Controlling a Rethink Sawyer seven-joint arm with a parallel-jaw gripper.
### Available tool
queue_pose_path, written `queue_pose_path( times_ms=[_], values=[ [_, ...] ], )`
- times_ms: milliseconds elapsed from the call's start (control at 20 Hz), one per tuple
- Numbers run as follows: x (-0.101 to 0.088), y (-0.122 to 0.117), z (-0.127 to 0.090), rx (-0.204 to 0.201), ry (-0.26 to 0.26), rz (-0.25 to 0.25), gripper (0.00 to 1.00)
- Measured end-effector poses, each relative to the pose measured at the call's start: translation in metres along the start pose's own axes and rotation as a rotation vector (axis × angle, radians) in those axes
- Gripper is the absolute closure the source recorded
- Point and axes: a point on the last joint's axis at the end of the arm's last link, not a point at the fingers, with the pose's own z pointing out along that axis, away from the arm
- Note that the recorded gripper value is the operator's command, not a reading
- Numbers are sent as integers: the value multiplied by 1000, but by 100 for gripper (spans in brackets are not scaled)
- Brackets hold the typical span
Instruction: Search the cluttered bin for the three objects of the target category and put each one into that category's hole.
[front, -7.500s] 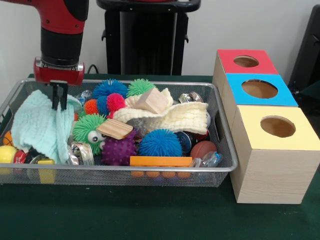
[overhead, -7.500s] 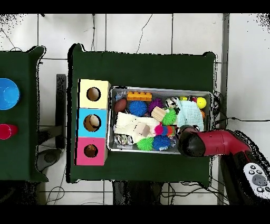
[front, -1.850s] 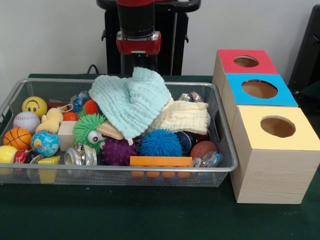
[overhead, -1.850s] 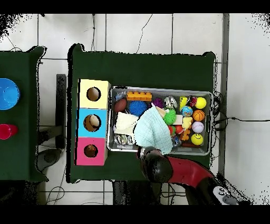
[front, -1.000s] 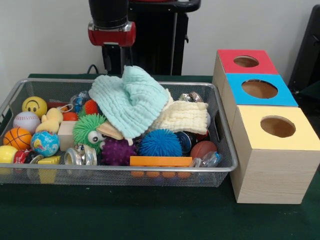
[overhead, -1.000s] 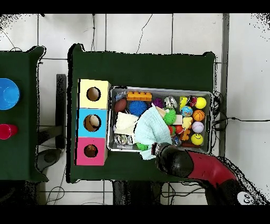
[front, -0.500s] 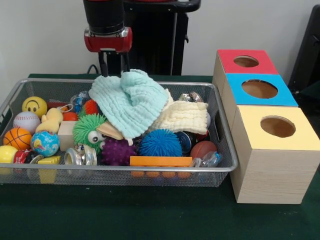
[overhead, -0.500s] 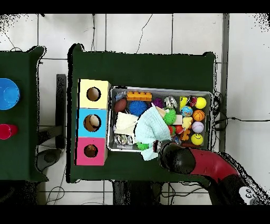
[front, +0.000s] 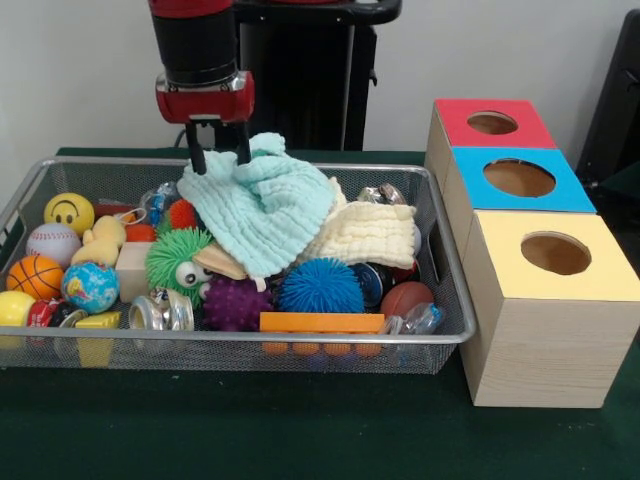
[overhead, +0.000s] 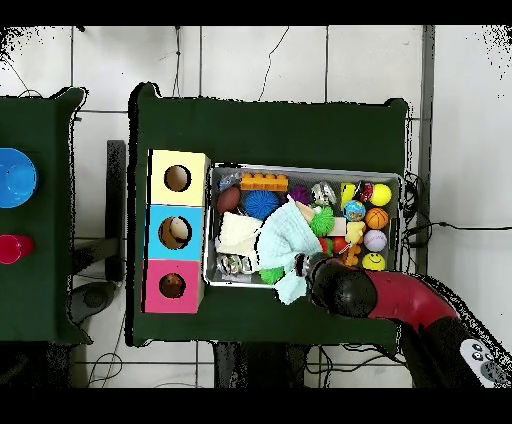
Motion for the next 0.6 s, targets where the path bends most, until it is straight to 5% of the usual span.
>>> queue_pose_path(
  times_ms=[600],
  values=[
    [-32, -23, -18, 3, -13, 18, 0]
  ],
)
